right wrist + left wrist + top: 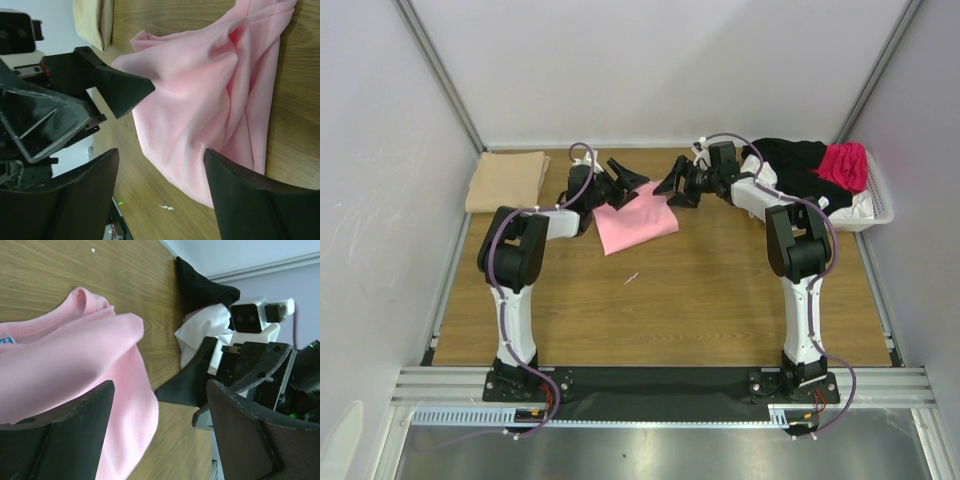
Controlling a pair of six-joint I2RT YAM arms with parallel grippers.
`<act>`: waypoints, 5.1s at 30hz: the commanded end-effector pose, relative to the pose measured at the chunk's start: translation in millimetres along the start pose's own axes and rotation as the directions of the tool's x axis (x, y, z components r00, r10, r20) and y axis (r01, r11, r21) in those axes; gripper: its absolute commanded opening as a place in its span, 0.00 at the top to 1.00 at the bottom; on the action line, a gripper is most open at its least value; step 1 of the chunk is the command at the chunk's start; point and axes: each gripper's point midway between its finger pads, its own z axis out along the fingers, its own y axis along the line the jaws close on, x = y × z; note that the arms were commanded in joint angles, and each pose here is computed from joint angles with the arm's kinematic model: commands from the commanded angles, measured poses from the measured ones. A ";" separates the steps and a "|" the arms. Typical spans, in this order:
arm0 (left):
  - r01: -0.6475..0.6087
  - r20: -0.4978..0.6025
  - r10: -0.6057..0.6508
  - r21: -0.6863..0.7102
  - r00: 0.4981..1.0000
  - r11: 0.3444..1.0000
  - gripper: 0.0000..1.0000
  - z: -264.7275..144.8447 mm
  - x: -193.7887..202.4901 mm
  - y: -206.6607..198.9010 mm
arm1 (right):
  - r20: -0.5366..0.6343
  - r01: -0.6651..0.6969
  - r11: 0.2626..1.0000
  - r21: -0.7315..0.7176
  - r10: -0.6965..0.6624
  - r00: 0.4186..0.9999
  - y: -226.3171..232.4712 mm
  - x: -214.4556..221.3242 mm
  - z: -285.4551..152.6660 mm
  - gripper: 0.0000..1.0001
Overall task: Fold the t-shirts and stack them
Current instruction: Fold the tshirt
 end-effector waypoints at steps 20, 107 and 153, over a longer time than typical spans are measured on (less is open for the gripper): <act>0.063 0.099 -0.068 0.048 0.993 0.997 0.22 53.2 -45.0 22.7 | -0.119 0.166 0.948 0.273 -0.138 0.983 -47.9 30.0 -13.4 0.57; -0.289 0.012 0.294 0.219 0.956 0.932 0.27 11.5 -13.6 -88.3 | -0.062 0.173 0.982 0.070 -0.169 0.984 10.7 36.5 -29.8 0.64; -0.301 -0.007 0.303 0.115 0.953 0.947 0.27 21.0 -48.1 -102.1 | 0.076 0.232 0.967 0.107 -0.240 0.968 35.0 -0.4 -53.0 0.75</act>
